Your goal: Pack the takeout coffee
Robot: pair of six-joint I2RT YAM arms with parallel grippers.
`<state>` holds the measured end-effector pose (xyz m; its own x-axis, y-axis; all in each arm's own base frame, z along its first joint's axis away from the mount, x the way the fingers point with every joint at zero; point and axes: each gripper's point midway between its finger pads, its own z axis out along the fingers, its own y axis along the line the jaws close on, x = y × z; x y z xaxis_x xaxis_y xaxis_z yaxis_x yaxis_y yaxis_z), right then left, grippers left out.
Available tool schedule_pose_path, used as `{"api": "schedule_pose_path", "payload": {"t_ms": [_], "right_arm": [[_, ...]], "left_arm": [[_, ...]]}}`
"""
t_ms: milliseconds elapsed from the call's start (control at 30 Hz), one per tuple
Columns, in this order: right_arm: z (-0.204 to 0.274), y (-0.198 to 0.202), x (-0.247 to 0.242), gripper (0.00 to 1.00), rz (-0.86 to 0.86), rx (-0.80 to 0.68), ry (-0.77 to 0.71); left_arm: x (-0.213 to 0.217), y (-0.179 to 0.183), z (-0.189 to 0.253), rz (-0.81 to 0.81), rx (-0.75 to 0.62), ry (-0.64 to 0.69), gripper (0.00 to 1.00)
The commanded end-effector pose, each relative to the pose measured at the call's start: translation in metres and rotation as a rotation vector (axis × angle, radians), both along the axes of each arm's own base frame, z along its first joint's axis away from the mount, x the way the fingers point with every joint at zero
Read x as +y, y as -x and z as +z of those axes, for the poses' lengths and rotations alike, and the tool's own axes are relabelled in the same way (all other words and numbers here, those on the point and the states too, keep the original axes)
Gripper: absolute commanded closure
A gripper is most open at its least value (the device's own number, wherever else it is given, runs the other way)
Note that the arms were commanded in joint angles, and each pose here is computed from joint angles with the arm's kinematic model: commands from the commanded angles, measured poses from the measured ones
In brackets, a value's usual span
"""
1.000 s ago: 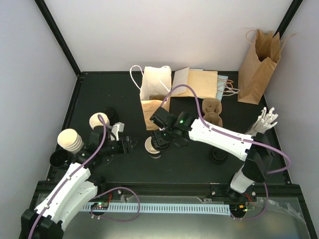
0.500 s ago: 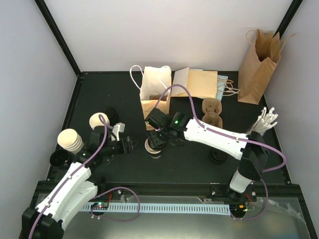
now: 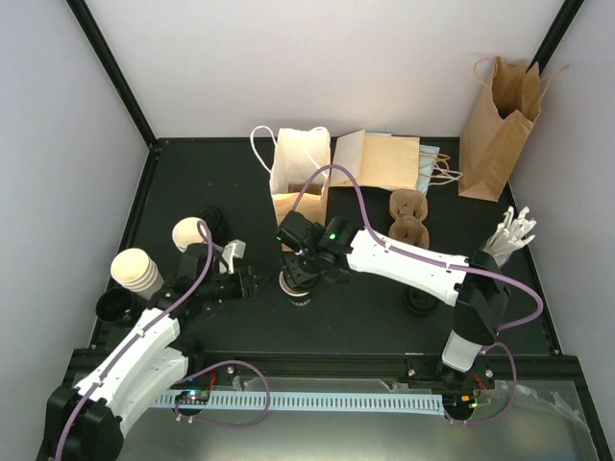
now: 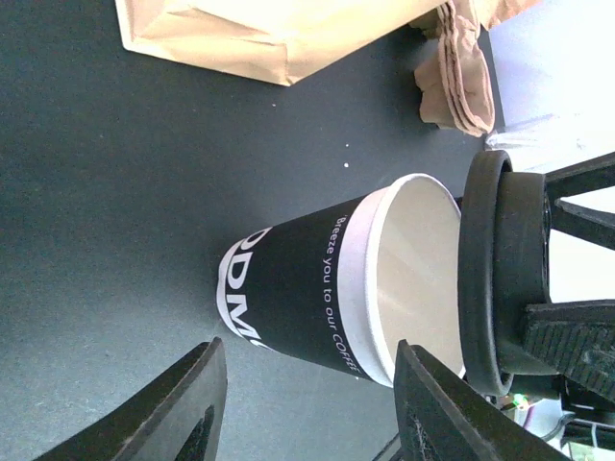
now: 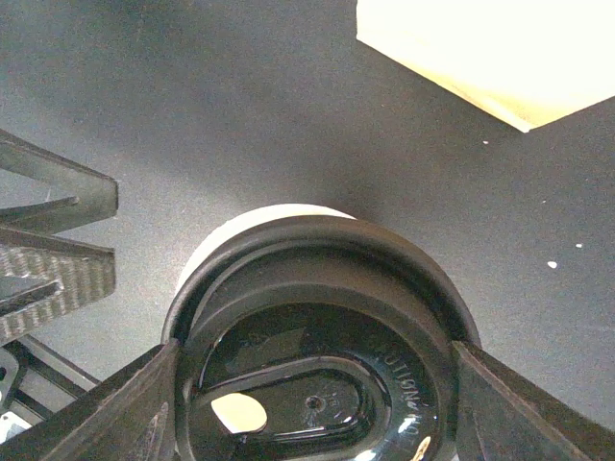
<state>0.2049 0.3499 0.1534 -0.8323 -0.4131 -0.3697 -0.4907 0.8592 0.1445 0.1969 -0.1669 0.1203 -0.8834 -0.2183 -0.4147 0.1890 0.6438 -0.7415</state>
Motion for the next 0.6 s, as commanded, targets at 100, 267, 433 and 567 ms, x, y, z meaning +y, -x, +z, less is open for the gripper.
{"api": "schedule_pose_path", "payload": {"t_ms": [100, 267, 433, 567], "right_arm": [[0.000, -0.001, 0.011, 0.31, 0.029, -0.014, 0.009], [-0.004, 0.001, 0.015, 0.31, 0.039, -0.004, 0.011], [-0.007, 0.002, 0.019, 0.31, 0.047, 0.003, 0.013], [-0.010, 0.002, 0.019, 0.31, 0.048, 0.004, 0.024]], "left_arm": [[-0.009, -0.003, 0.005, -0.039, -0.003, 0.051, 0.54], [-0.010, -0.004, 0.004, -0.043, -0.001, 0.055, 0.56], [-0.011, -0.004, 0.000, -0.049, 0.009, 0.056, 0.59], [-0.011, -0.003, -0.003, -0.051, 0.016, 0.056, 0.61]]}}
